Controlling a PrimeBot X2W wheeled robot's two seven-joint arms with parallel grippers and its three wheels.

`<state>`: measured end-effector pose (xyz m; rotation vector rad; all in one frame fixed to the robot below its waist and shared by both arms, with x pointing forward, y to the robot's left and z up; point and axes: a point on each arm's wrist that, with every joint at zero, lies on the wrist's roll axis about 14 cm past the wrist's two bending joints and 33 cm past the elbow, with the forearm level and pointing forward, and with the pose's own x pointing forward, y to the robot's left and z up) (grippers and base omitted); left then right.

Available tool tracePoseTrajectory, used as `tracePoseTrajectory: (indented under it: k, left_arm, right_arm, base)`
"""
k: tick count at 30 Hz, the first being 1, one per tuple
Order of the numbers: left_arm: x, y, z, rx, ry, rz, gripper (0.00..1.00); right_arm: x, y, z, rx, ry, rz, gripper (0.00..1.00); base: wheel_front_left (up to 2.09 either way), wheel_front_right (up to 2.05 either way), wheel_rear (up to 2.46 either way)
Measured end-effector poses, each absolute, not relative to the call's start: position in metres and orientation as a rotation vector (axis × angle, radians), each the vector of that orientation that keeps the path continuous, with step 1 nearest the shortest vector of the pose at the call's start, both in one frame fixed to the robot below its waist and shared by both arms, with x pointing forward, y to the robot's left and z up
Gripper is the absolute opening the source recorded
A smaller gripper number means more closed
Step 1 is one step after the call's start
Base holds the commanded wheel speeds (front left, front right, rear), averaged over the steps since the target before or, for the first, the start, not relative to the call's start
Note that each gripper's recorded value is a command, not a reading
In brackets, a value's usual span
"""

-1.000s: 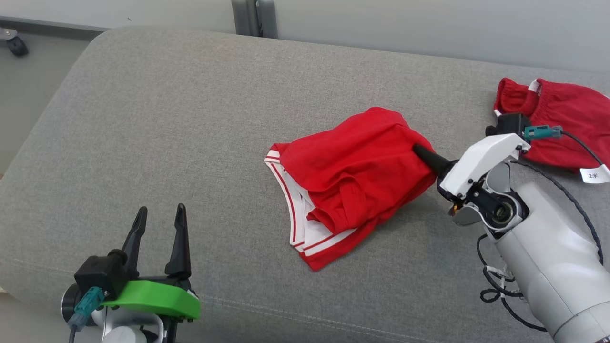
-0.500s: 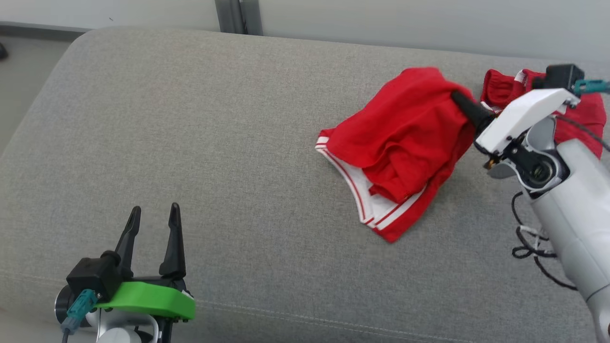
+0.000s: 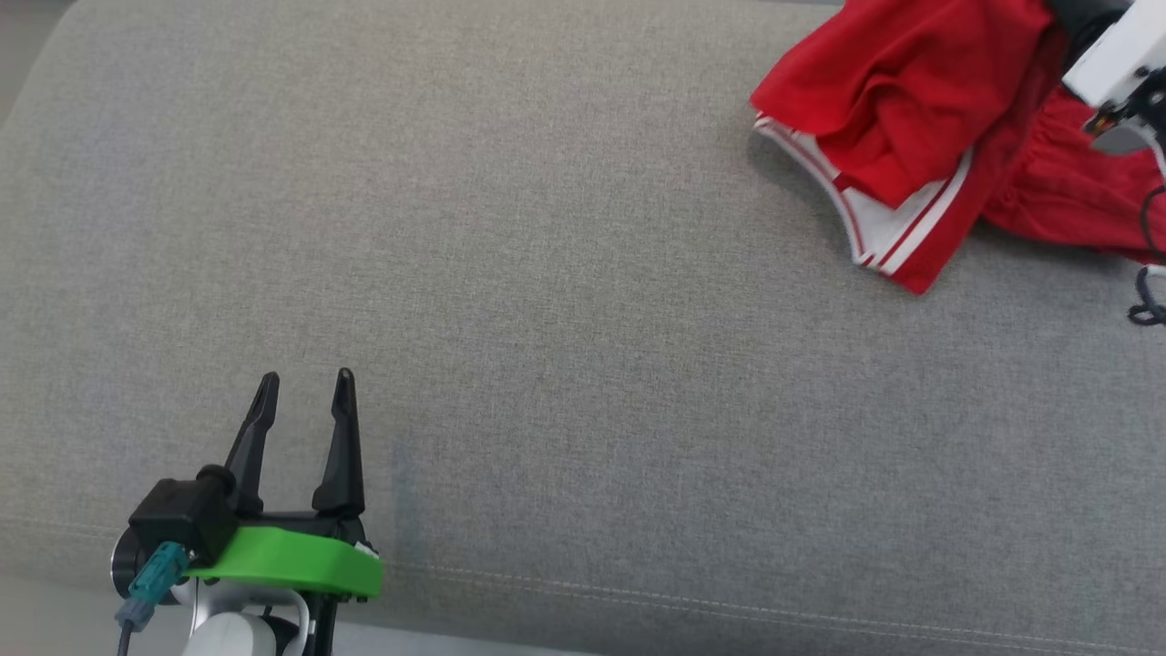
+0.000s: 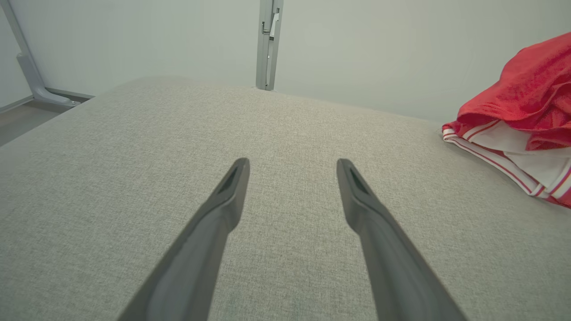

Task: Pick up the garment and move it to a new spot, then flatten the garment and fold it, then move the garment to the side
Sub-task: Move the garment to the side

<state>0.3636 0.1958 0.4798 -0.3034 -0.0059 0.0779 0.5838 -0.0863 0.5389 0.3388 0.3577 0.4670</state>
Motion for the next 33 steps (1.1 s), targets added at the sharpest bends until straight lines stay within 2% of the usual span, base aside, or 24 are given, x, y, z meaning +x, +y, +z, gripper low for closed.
tracePoseTrajectory:
  k: [5,10,15,26,27,28,29,33]
  left_arm:
    - [0.378,0.192,0.475,-0.299,0.005,0.064,1.00]
    - [0.390,0.188,0.465,-0.299,0.032,0.048,1.00]
    - [0.392,0.188,0.456,-0.302,0.056,0.051,1.00]
    - [0.393,0.176,0.461,-0.303,0.044,0.008,1.00]
    - [0.393,0.176,0.461,-0.304,0.044,0.005,1.00]
    - [0.393,0.175,0.461,-0.305,0.044,0.001,1.00]
    - [0.392,0.174,0.462,-0.306,0.042,-0.002,1.00]
    - [0.390,0.174,0.469,-0.305,0.025,-0.007,1.00]
  right_arm:
    - [0.607,-0.118,0.540,0.333,0.333,0.398,0.00]
    - [0.614,-0.156,0.500,0.375,0.380,0.283,0.00]
    - [0.591,-0.182,0.451,0.457,0.452,0.175,0.00]
    - [0.547,-0.237,0.417,0.459,0.457,-0.029,0.00]
    - [0.543,-0.236,0.414,0.457,0.463,-0.031,0.31]
    - [0.540,-0.234,0.412,0.451,0.465,-0.029,0.83]
    - [0.537,-0.231,0.411,0.440,0.466,-0.023,1.00]
    - [0.529,-0.223,0.413,0.411,0.446,-0.008,1.00]
  base:
    - [0.00,0.00,0.00]
    - [0.00,0.00,0.00]
    - [0.00,0.00,0.00]
    - [0.00,0.00,0.00]
    - [0.00,0.00,0.00]
    - [0.00,0.00,0.00]
    - [0.00,0.00,0.00]
    - [0.00,0.00,0.00]
